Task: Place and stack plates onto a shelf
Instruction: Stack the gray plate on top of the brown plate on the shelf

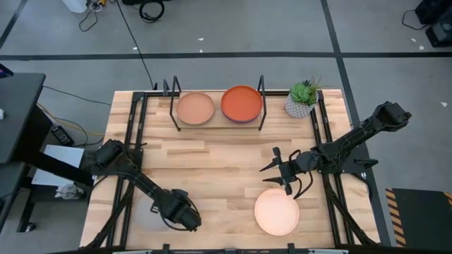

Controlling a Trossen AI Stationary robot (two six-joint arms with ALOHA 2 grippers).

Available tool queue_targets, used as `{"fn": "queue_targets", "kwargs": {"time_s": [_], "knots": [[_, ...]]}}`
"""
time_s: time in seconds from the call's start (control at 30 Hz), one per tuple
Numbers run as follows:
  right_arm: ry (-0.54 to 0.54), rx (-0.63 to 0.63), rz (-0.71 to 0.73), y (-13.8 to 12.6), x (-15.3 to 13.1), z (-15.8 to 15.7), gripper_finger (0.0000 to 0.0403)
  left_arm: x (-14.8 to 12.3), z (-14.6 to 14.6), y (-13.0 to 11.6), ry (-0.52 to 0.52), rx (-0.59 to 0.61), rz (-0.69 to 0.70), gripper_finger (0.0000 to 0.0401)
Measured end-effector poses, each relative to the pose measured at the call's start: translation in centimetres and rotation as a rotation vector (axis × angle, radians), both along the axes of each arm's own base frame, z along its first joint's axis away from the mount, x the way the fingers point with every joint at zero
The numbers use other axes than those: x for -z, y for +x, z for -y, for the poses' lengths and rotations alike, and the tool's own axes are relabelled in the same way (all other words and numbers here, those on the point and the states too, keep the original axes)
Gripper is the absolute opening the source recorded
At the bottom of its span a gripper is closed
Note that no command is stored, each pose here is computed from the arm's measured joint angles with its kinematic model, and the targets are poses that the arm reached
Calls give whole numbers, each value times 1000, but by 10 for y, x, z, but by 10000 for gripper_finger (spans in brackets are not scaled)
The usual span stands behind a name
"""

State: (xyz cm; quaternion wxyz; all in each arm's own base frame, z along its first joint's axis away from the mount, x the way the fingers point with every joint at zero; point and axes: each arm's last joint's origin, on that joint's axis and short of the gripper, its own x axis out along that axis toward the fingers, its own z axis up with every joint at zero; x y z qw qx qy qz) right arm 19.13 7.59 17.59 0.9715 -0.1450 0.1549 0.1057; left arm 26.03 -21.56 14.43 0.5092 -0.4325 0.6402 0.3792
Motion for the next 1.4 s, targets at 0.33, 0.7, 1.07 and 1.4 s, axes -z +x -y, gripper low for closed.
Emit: {"fn": "queue_targets", "kwargs": {"time_s": [0.33,0.7,1.07,1.4], "knots": [[-19,41,-13,0,2,1,183,-62,-8,54,110,391,357,15],[-76,84,6,0,1,3,183,-124,-80,106,684,1191,374,15],[-77,325,38,0,-1,10,183,-121,-208,119,607,1526,3,18],[5,381,41,0,0,11,183,-118,-320,98,362,1365,27,17]]}}
